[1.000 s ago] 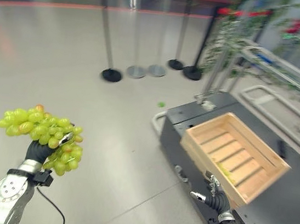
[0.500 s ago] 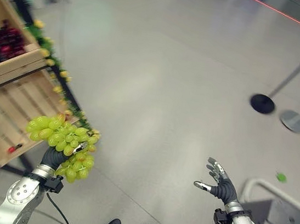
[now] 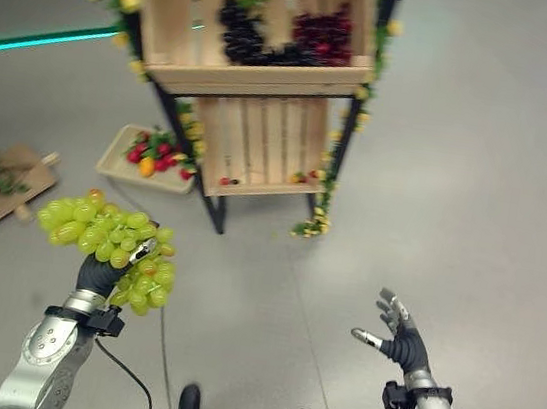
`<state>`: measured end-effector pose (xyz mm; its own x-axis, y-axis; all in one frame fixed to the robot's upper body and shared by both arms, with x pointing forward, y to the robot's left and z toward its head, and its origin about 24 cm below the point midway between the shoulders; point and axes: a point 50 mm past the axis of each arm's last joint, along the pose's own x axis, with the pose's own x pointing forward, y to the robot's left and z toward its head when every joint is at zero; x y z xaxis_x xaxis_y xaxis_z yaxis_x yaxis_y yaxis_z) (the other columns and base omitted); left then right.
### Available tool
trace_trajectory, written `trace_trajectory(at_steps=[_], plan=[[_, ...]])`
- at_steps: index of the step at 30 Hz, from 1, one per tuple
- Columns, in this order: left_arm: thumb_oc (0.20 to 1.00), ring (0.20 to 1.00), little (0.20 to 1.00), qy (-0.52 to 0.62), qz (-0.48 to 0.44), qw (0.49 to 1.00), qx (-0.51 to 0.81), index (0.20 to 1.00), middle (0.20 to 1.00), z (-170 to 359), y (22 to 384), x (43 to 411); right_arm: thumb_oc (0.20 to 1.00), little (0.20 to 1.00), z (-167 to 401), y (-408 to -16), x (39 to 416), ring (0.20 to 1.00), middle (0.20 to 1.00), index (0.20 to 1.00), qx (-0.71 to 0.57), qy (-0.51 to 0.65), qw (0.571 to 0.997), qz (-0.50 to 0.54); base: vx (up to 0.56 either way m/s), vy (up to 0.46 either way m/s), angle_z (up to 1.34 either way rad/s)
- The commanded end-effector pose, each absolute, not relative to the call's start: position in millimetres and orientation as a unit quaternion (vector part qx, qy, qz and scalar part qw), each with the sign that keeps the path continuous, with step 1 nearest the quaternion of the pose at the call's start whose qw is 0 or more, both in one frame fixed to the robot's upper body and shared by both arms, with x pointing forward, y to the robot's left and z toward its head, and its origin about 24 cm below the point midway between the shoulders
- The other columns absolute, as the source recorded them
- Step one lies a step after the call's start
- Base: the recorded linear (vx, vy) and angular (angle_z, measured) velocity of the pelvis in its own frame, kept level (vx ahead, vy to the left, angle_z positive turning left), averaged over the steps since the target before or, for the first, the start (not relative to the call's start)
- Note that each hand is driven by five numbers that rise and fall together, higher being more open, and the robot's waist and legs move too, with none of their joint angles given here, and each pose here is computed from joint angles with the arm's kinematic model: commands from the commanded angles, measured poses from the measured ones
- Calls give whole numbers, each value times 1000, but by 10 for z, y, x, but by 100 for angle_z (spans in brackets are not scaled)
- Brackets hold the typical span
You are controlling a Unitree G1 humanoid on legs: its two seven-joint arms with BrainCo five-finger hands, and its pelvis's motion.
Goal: Pick up the fruits from the basket on one side to the basket on the other side
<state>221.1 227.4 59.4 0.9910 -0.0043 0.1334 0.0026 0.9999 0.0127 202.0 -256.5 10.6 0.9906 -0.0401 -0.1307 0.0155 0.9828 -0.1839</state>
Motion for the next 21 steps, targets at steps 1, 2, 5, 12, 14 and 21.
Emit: trace_trajectory(at_steps=[1, 2, 5, 12, 14, 21], plan=[[200, 200, 200, -150, 53, 987, 31, 200, 200, 938, 2581, 2217, 1000, 1000, 284, -2567, 2120, 1000, 1000, 1000, -87, 11, 996, -29, 121, 428, 61], [200, 200, 200, -144, 53, 988, 34, 200, 200, 914, 2578, 2216, 1000, 1000, 279, -2580, 2139, 1000, 1000, 1000, -87, 11, 995, -40, 56, 247, 59], [200, 200, 200, -139, 52, 988, 44, 200, 200, 903, 2592, 2183, 1000, 1000, 240, -2555, 2176, 1000, 1000, 1000, -78, 17, 995, -52, 168, 455, 77], [200, 200, 200, -139, 41, 988, 61, 200, 200, 916, 2553, 2240, 1000, 1000, 186, -2445, 2233, 1000, 1000, 1000, -61, 22, 997, -51, 152, 424, 57], [200, 200, 200, -134, 28, 988, 65, 200, 200, 897, 2498, 2286, 1000, 1000, 152, -2452, 2208, 1000, 1000, 1000, -58, 31, 997, -48, 276, 384, 115], [200, 200, 200, -136, 22, 988, 72, 200, 200, 913, 2453, 2306, 1000, 1000, 65, -2491, 2153, 1000, 1000, 1000, -50, 53, 996, -58, 211, 23, 70]])
